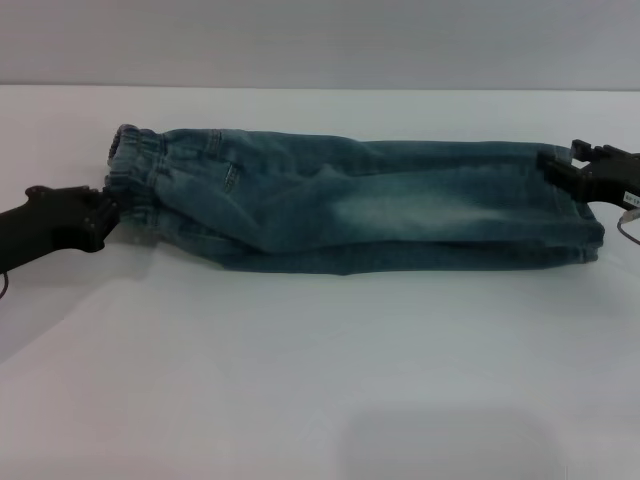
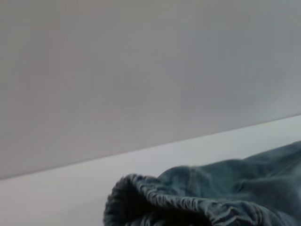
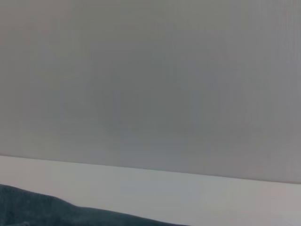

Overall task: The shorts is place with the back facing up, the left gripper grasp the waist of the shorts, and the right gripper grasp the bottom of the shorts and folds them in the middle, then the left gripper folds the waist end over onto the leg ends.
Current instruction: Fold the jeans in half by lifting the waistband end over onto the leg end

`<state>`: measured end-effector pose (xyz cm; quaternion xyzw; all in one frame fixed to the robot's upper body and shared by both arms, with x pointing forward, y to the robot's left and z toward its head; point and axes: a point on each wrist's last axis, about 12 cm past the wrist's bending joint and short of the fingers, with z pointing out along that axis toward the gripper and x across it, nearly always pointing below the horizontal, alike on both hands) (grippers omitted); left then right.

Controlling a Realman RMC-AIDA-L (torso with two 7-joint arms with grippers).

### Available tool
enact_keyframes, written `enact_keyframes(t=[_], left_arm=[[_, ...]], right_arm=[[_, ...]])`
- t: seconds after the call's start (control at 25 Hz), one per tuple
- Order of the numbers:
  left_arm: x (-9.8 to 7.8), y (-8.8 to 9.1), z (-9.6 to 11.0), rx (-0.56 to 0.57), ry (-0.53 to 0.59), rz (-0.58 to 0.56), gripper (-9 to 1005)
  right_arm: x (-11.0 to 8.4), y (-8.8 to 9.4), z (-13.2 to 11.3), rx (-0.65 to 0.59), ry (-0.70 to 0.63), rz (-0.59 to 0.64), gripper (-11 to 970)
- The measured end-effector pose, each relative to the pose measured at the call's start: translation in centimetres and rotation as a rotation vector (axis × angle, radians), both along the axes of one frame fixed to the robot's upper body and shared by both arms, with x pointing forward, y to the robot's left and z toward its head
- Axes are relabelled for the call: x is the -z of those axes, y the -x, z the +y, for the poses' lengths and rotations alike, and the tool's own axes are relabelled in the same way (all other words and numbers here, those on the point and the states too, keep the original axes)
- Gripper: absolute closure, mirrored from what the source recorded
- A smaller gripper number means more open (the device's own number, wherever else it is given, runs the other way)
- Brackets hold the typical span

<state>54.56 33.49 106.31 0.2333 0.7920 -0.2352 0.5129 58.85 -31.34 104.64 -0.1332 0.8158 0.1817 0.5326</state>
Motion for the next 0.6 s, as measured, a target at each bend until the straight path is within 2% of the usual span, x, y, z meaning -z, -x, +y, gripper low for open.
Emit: enact_keyframes(t=[0.24,0.6], left_arm=[[-1.4,-0.1,-0.9,0.083,0.046,-0.049,930],[-3.9,-0.8,-2.6,0.197,0.159,-0.134,934]], right_arm=[[0.2,-0.2,1.1,-0.027,0.001,-0.011,414],[0.6,-0.9,4.3,-0.103,0.012,-0.033,414]])
